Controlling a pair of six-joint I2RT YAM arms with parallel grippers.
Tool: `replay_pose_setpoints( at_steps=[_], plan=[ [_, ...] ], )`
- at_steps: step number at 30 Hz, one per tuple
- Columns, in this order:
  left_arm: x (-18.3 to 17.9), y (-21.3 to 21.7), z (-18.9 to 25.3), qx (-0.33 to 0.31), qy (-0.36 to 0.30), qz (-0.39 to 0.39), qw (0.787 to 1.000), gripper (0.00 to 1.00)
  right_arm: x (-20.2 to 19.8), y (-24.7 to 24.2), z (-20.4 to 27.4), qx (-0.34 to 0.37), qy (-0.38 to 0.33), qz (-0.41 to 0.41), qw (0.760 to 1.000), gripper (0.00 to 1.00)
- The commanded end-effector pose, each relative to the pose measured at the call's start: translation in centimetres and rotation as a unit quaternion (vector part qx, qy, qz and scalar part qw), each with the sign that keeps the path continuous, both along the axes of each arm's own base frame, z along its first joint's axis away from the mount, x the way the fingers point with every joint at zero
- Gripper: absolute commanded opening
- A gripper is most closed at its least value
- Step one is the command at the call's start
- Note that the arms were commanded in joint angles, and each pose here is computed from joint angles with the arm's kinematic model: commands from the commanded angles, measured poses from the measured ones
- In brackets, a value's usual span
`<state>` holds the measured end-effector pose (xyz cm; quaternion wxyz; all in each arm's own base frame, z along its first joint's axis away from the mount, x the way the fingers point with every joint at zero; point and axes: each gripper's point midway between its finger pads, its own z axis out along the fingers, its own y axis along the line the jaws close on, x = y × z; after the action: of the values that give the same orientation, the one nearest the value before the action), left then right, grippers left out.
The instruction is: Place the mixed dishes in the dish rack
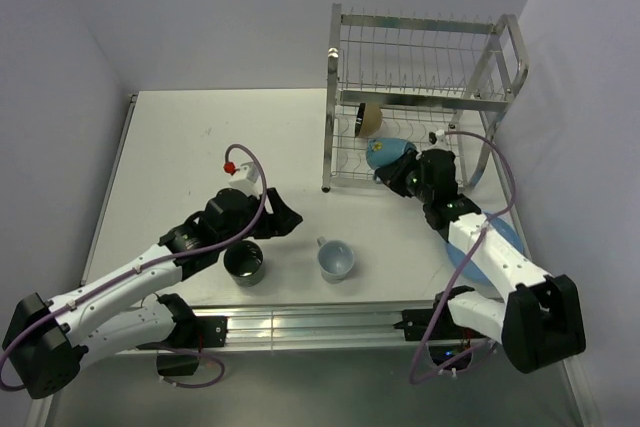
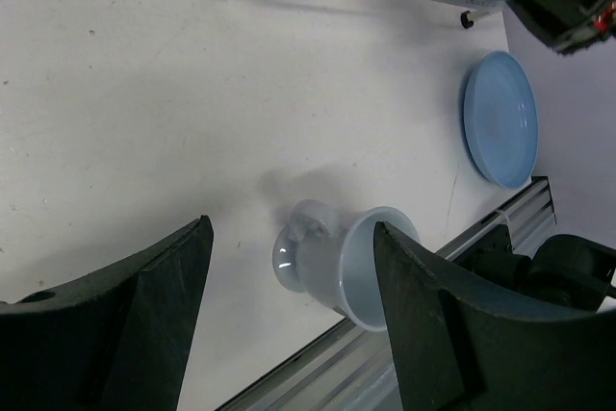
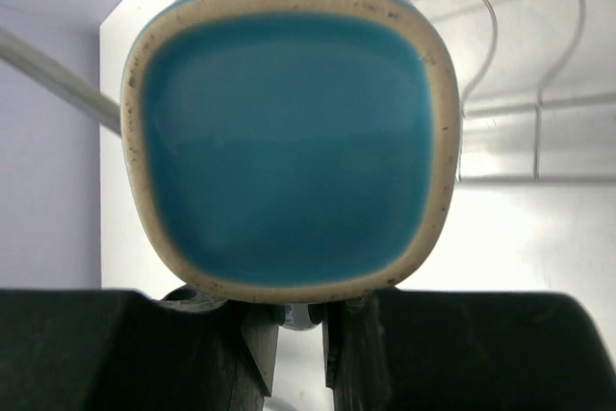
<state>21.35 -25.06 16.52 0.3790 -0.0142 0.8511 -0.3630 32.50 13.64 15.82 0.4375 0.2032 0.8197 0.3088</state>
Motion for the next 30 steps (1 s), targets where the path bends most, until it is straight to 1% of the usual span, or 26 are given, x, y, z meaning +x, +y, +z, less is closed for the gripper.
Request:
replay_pose_setpoints(
  at_steps=[1, 11, 14, 19, 22, 30],
  plan=[
    [0.0, -1.2, 1.8, -0.016, -0.028, -0.023, 0.999, 0.73, 4.0, 0.2, 6.6, 0.018, -0.103, 0.011, 0.994, 0.00],
    [-0.4, -1.4, 0.8, -0.005, -0.028, -0.035, 0.999, 0.73, 9.5, -1.7, 5.7, 0.009, -0.084, -0.012, 0.996, 0.00],
    [-0.3, -1.3, 0.5, 0.004, -0.027, -0.034, 0.999, 0.73, 10.9, -2.4, 4.8, -0.011, -0.076, -0.022, 0.997, 0.00],
    [-0.5, -1.8, -0.2, 0.007, -0.021, -0.045, 0.999, 0.72, 12.5, -3.3, 4.3, -0.035, -0.070, -0.033, 0.996, 0.00],
    [-0.7, -2.4, -1.4, 0.019, -0.008, -0.054, 0.998, 0.71, 13.4, -4.0, 3.2, -0.057, -0.056, -0.046, 0.996, 0.00],
    [-1.0, -3.7, -2.0, 0.026, -0.003, -0.066, 0.997, 0.70, 14.5, -6.3, 1.5, -0.114, -0.029, -0.083, 0.990, 0.00]
  ],
)
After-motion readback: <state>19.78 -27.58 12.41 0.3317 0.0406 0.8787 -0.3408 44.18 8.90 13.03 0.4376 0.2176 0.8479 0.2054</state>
